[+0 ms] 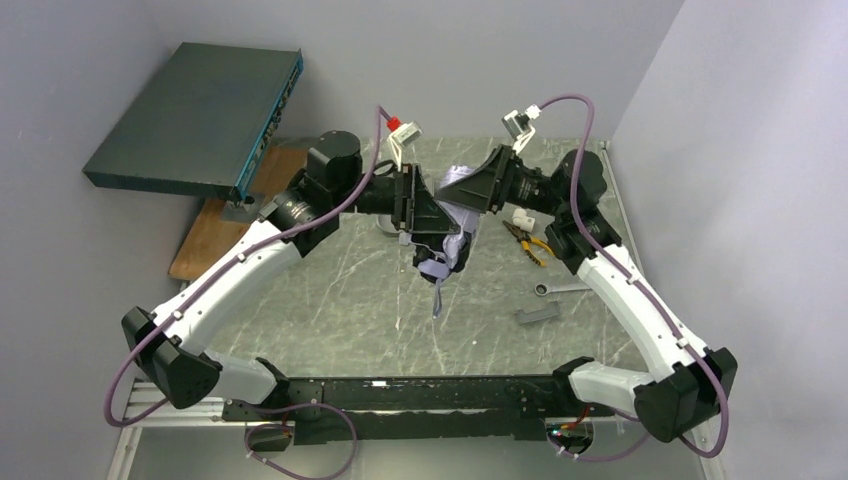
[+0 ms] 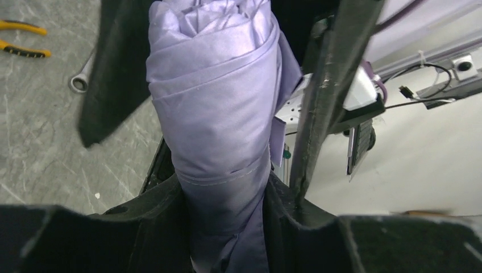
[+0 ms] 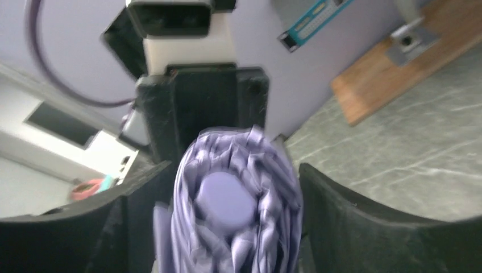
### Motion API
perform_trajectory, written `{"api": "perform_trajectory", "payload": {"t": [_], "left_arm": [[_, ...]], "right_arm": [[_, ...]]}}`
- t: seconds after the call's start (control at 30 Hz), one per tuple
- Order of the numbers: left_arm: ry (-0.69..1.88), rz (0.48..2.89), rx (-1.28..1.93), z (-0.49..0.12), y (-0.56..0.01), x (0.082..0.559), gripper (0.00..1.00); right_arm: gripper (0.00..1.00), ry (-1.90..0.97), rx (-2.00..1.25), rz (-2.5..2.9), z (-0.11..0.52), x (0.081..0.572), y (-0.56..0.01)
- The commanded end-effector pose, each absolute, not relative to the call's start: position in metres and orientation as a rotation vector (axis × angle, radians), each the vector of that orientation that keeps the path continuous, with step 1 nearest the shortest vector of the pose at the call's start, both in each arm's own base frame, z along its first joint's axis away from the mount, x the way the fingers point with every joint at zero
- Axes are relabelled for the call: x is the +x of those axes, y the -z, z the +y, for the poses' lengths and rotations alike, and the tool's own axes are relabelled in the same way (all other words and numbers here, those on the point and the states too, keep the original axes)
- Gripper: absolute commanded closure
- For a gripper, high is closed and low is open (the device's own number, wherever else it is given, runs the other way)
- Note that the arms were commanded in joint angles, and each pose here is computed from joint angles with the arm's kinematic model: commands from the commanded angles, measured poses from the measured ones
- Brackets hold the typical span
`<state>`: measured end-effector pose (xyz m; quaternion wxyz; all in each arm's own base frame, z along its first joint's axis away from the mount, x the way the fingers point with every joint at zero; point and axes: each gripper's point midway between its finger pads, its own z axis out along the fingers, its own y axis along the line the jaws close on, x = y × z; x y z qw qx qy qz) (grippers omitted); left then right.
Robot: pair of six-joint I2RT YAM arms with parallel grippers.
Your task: Open the umbrella
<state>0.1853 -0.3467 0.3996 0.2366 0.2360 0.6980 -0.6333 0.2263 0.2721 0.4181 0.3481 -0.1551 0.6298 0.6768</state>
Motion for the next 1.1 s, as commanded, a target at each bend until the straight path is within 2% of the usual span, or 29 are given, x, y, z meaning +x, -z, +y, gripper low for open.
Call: {"api": "perform_trajectory", "payload": {"t": [0.0, 0.1, 0.3, 0.6, 0.67, 0.83, 1.0, 1.07], "left_arm": [[1.603, 1.849, 0.654, -0.347, -0.426, 0.192, 1.00], [1.484, 1.910, 0.588, -0.340, -0.418, 0.204, 1.00], [1.186, 2.030, 0.414, -0.315, -0.398, 0.235, 1.00], [0.921, 2.106, 0.272, -0.285, -0.380, 0.257, 1.00], [0.910, 2.109, 0.260, -0.284, -0.378, 0.258, 1.00], [0.898, 2.106, 0.238, -0.282, -0.380, 0.259, 1.00], [0.913, 2.130, 0.219, -0.285, -0.380, 0.258, 1.00], [0.969, 2.123, 0.230, -0.290, -0.378, 0.252, 1.00]], "right_arm": [[0.10, -1.434, -0.265, 1.837, 0.260, 0.253, -0.395], [0.00, -1.290, -0.157, 1.908, 0.243, 0.260, -0.381], [0.00, -1.081, 0.087, 1.958, 0.207, 0.269, -0.363], [0.02, -1.036, 0.130, 1.941, 0.194, 0.263, -0.366], [0.07, -1.017, 0.092, 1.937, 0.193, 0.262, -0.371], [0.29, -1.024, 0.010, 1.971, 0.202, 0.263, -0.380], [0.71, -1.164, 0.005, 1.933, 0.219, 0.261, -0.390], [0.72, -1.273, 0.015, 1.865, 0.226, 0.256, -0.395]]}}
